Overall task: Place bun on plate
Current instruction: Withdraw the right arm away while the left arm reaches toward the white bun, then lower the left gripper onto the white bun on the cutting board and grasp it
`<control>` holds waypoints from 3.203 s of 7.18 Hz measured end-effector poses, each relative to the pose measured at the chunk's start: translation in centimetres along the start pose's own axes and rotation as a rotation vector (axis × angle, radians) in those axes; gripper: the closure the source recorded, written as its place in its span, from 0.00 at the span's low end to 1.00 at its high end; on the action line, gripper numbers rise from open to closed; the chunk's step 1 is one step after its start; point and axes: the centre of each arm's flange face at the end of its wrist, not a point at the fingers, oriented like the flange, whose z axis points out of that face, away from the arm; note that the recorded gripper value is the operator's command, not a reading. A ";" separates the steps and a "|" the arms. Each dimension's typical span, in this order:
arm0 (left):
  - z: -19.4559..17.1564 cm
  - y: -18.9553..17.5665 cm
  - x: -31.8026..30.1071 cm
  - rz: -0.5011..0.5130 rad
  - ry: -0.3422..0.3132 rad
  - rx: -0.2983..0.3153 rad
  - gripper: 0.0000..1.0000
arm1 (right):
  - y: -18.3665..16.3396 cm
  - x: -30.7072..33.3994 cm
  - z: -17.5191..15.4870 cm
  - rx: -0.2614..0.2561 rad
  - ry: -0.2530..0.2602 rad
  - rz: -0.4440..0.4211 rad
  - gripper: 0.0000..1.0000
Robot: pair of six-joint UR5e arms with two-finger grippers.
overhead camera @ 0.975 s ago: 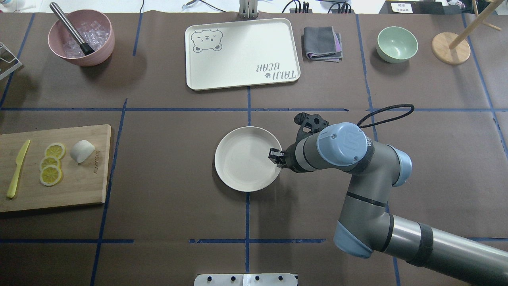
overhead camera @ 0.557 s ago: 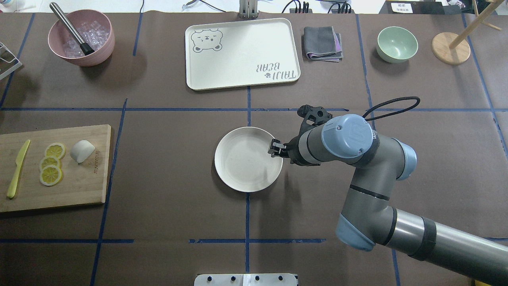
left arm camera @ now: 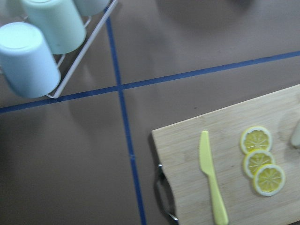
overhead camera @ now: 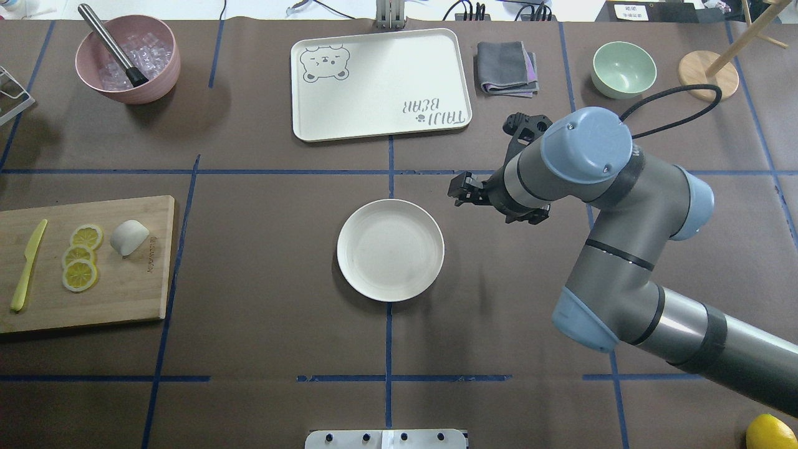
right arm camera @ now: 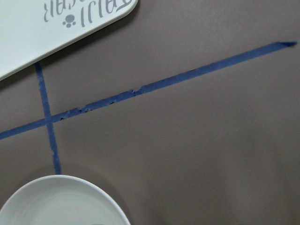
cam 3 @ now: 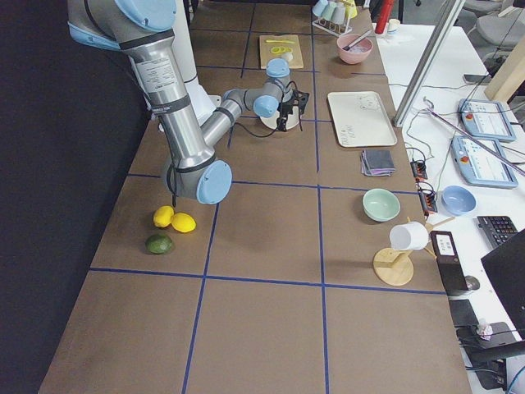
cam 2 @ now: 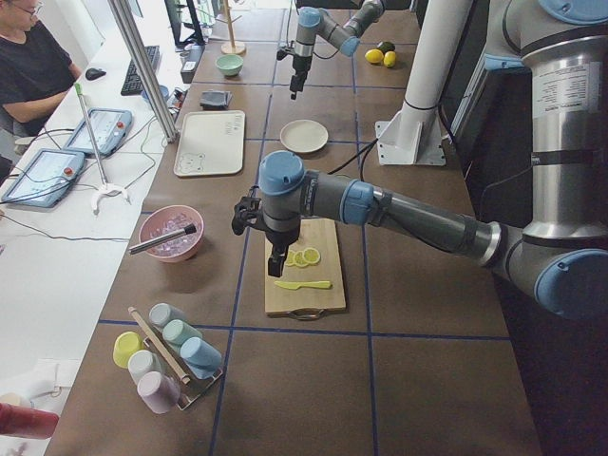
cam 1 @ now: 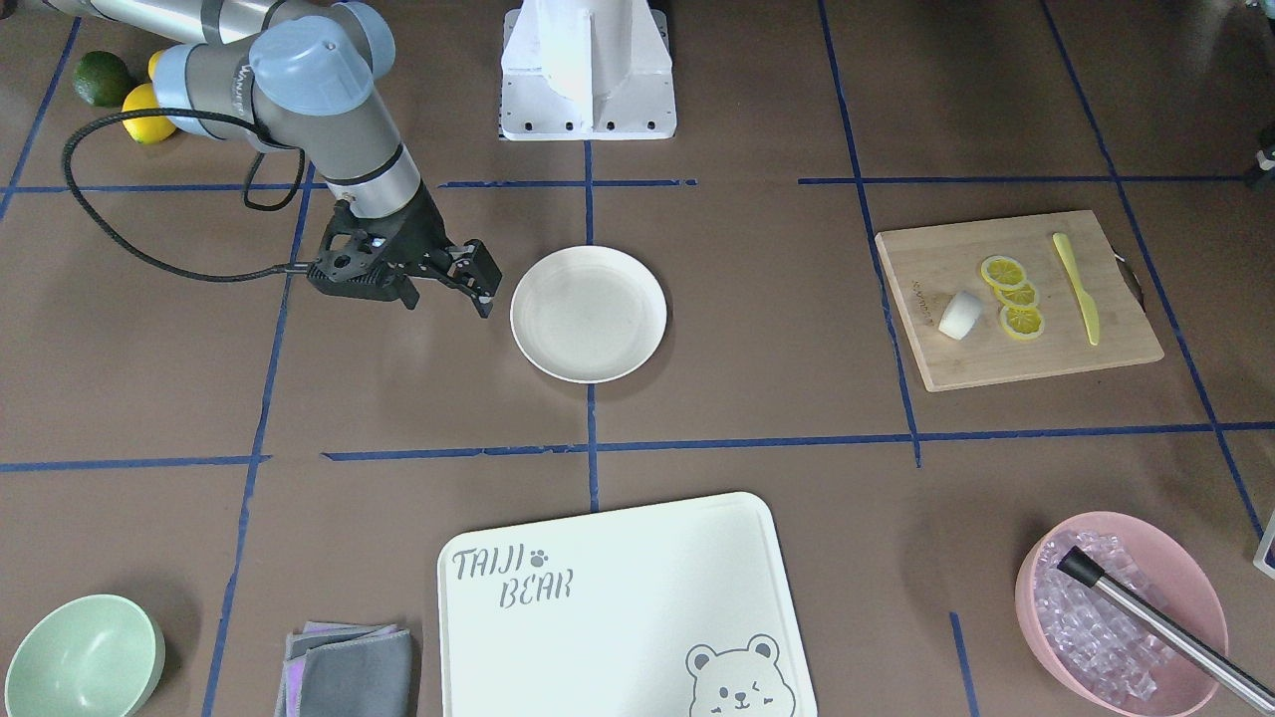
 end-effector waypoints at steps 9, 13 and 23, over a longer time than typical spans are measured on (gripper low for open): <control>18.1 -6.5 21.1 -0.094 -0.072 0.042 0.01 | -17.3 29.0 -9.7 -0.064 0.204 -0.419 0.00; 22.8 -5.3 18.5 -0.121 -0.028 0.070 0.01 | -18.0 32.2 -11.2 -0.073 0.193 -0.415 0.00; 24.1 -2.2 18.8 -0.098 -0.021 0.032 0.21 | -18.1 32.5 -11.9 -0.061 0.188 -0.406 0.00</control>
